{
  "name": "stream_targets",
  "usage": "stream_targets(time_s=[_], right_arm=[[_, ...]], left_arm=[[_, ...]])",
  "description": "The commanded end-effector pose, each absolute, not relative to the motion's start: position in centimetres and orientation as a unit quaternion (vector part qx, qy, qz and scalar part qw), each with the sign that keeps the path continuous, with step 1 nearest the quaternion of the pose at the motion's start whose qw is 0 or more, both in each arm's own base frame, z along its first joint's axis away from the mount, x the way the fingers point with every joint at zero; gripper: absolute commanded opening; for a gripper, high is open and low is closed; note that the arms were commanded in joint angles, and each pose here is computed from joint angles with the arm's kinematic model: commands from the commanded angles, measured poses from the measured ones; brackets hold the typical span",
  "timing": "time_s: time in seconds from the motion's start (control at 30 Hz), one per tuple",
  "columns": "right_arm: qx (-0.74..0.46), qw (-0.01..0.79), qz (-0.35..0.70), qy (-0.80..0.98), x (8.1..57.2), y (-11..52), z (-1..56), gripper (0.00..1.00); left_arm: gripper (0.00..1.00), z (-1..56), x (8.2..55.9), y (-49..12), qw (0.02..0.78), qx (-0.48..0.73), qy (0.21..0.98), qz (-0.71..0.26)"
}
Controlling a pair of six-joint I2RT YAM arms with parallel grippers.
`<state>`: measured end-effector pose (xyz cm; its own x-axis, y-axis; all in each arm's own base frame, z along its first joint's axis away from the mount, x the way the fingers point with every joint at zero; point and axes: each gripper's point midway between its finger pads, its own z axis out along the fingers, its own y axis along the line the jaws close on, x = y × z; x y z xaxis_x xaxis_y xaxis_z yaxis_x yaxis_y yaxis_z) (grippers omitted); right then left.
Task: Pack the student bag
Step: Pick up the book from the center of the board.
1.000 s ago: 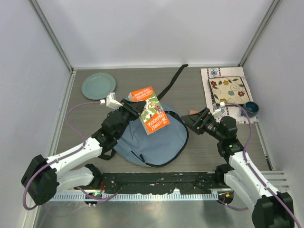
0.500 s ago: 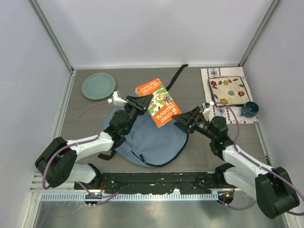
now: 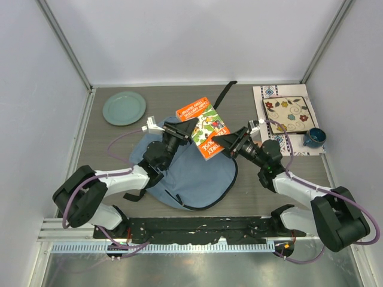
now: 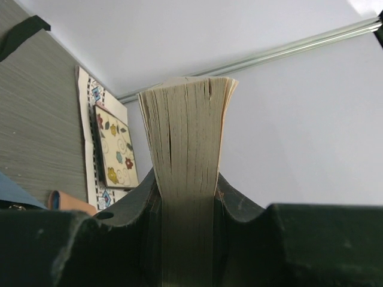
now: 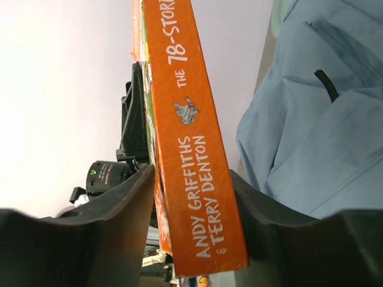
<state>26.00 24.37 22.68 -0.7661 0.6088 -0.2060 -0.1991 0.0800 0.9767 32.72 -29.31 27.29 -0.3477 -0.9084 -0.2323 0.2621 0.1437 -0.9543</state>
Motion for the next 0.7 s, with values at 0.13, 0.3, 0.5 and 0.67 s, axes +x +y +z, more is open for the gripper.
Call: stream_targets(time_s=[0.13,0.3,0.5,0.67], right_arm=[[0.127,0.342,0.698,0.616,26.2,24.7,26.7,0.39],[0.12,0.361,0.691,0.615,25.8,24.3,26.8,0.01],[0.143,0.444,0.582,0.666,26.2,21.2,26.5,0.01],[0.241,0.535,0.369,0.721,27.3,13.2,24.6,0.01]], left_arm=[[0.0,32.9,31.8,-27.7,0.5,-0.303,0.461,-0.667],[0.2,33.2,31.0,-29.3,0.488,-0.262,0.474,-0.684],[0.91,27.2,29.1,-33.5,0.409,-0.133,0.656,-0.621],[1.0,22.7,27.3,-31.7,0.439,-0.031,0.785,-0.437]])
